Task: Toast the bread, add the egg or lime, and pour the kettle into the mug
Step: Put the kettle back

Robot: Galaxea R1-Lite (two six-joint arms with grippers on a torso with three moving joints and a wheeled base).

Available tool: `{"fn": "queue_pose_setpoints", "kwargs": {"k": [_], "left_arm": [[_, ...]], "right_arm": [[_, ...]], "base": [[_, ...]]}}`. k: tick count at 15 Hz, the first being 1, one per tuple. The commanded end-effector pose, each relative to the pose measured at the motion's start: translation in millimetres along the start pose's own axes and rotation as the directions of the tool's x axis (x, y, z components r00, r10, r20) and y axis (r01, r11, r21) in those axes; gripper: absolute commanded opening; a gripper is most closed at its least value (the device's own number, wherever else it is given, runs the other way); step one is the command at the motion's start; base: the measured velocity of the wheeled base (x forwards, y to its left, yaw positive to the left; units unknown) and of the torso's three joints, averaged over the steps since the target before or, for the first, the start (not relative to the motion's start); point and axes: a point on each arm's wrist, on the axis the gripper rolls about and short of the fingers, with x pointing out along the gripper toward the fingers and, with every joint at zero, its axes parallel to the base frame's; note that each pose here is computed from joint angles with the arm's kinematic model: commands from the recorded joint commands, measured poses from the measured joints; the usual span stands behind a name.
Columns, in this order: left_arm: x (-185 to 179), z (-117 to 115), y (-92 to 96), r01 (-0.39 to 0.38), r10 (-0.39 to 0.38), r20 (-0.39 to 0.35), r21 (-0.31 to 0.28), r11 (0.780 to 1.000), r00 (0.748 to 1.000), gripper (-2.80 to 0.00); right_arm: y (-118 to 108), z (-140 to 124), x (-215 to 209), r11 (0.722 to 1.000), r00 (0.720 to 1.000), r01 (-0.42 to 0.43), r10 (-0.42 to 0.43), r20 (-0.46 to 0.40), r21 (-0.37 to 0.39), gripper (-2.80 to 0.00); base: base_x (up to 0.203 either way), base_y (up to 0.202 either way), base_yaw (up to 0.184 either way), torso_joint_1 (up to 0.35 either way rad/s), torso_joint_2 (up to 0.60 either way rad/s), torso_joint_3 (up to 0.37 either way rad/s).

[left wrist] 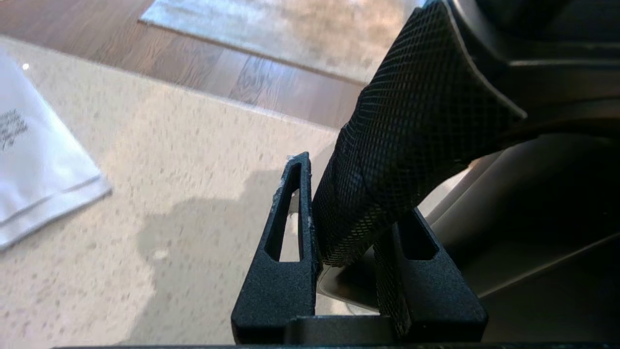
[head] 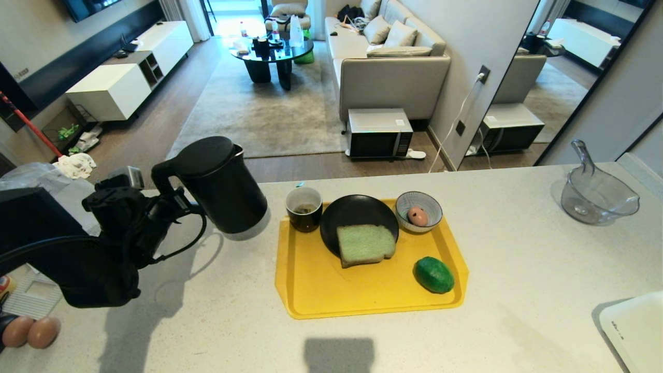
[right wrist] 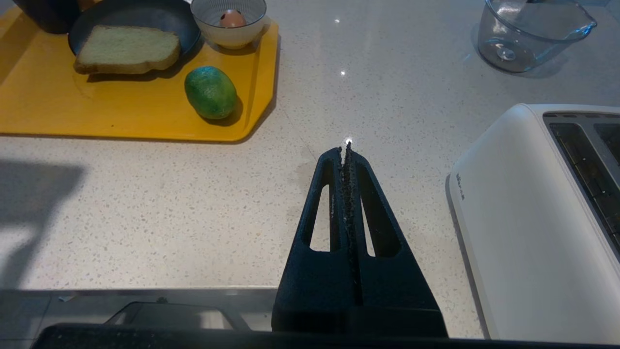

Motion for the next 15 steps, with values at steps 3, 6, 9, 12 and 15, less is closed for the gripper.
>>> {"fn": "queue_pose_setpoints", "kwargs": {"k": [3, 6, 9, 12, 15], "left_arm": [[2, -20, 4.5, -0.011, 0.013, -0.049, 0.042, 0.999, 0.999, -2.8], [3, -21, 4.5, -0.005, 0.011, -0.05, 0.118, 0.993, 0.999, -2.8], [3, -24, 5.4, -0.004, 0.012, -0.059, 0.138, 0.99, 0.998, -2.8], [3, -24, 4.7, -0.002, 0.01, -0.058, 0.139, 0.99, 0.998, -2.8], [3, -25, 5.0, -0.004, 0.013, -0.061, 0.137, 0.991, 0.998, -2.8]], "right_arm": [[0, 0, 0, 1.0, 1.0, 0.0, 0.0, 0.0, -0.001, -2.8], [0, 0, 0, 1.0, 1.0, 0.0, 0.0, 0.0, -0.001, -2.8], [0, 0, 0, 1.0, 1.0, 0.0, 0.0, 0.0, -0.001, -2.8], [0, 0, 0, 1.0, 1.0, 0.0, 0.0, 0.0, -0.001, -2.8], [0, 0, 0, 1.0, 1.0, 0.0, 0.0, 0.0, -0.001, -2.8]], "base": [[0.0, 0.0, 0.0, 0.0, 0.0, 0.0], [0.0, 0.0, 0.0, 0.0, 0.0, 0.0], [0.0, 0.0, 0.0, 0.0, 0.0, 0.0], [0.0, 0.0, 0.0, 0.0, 0.0, 0.0], [0.0, 0.0, 0.0, 0.0, 0.0, 0.0]]}}
